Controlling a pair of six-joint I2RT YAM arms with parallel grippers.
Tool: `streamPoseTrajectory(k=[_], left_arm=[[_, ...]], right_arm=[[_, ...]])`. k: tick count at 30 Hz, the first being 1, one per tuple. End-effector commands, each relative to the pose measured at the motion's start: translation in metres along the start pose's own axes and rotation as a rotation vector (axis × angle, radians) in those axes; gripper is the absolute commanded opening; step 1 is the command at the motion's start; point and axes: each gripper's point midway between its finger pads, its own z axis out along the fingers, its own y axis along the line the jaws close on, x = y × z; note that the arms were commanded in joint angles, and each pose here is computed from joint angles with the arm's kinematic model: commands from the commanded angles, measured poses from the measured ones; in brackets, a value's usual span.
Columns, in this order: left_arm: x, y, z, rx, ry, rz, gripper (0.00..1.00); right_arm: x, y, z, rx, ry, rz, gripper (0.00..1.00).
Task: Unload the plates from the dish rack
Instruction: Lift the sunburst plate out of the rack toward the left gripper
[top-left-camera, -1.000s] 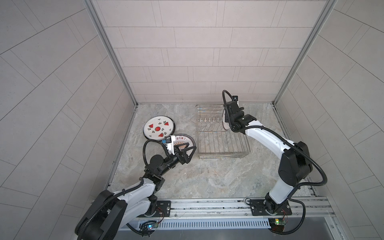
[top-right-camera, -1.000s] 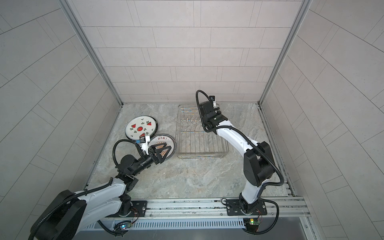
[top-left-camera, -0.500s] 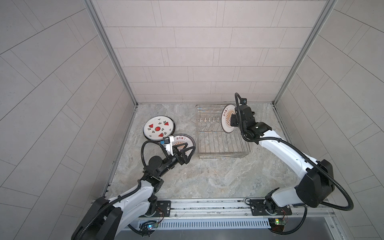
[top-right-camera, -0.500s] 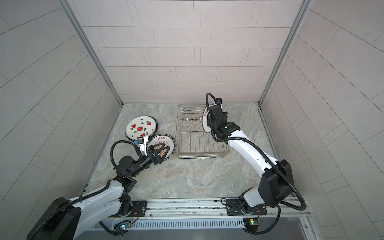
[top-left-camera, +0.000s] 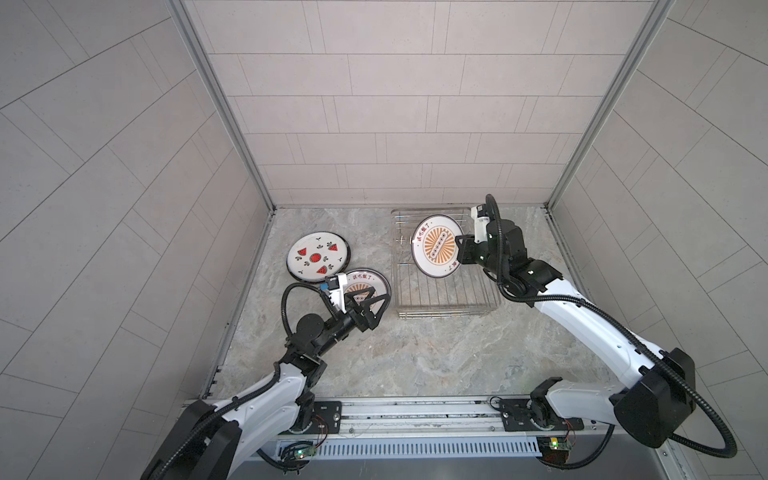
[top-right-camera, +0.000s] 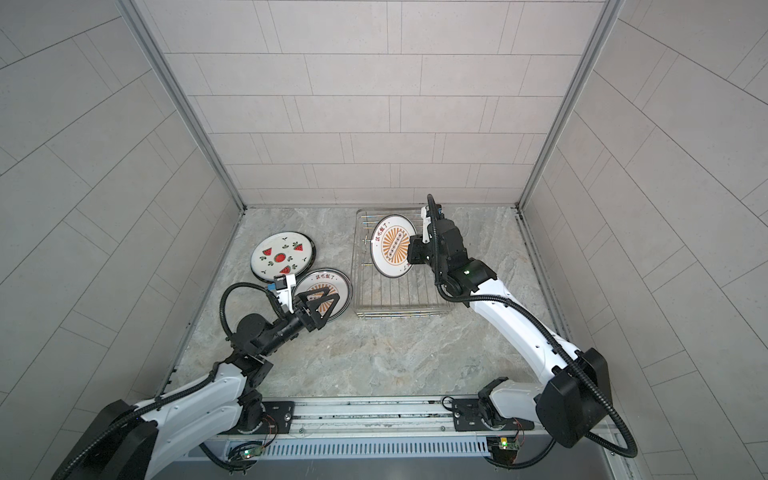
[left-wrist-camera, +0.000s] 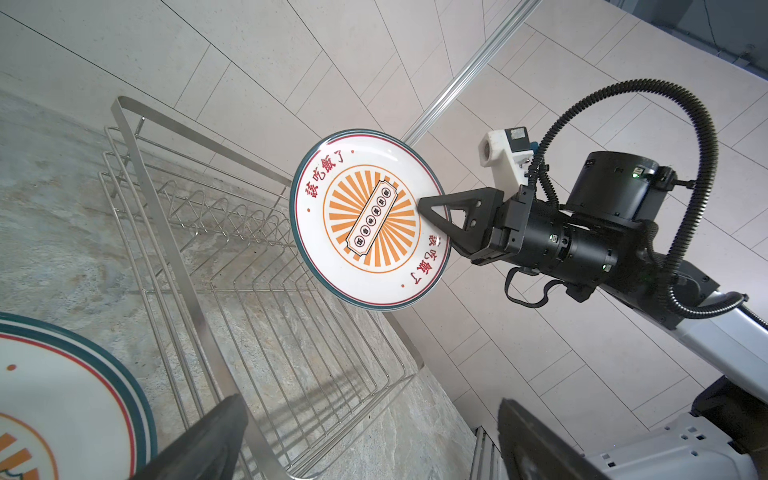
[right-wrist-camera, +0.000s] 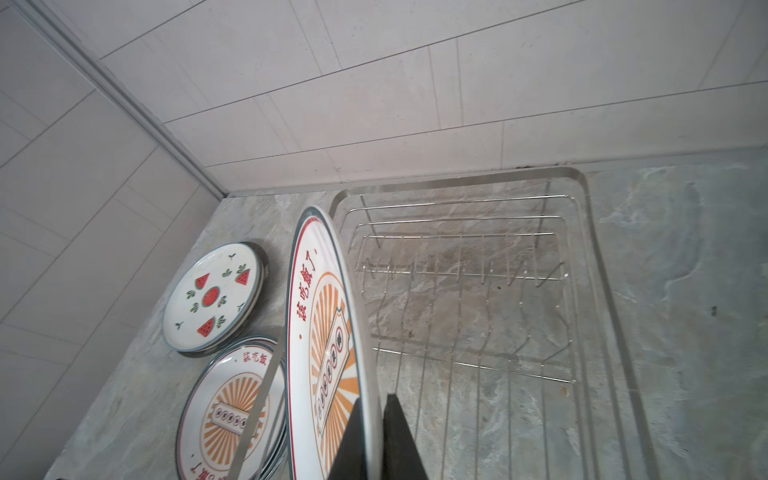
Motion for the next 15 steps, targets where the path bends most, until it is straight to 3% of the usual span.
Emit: streamPoseTrajectory(k=[1,8,15], left_arm=[[-0.001,-0.005,-0.003,0.023,-0.012,-0.007,1.0],[-0.003,-0.01,-0.005,0.037,-0.024,-0.021,1.0],[0.0,0.0,-0.004,-0.002,-0.021,-0.124,1.0]], right_arm=[[-0.012,0.035,-0.005,-0.172,-0.034,0.03,0.1],[0.005,0.07,0.008,-0.301,0.023,0.024,0.1],[0.015,0.096,0.012,-0.397,0.054,0.027,0.1]])
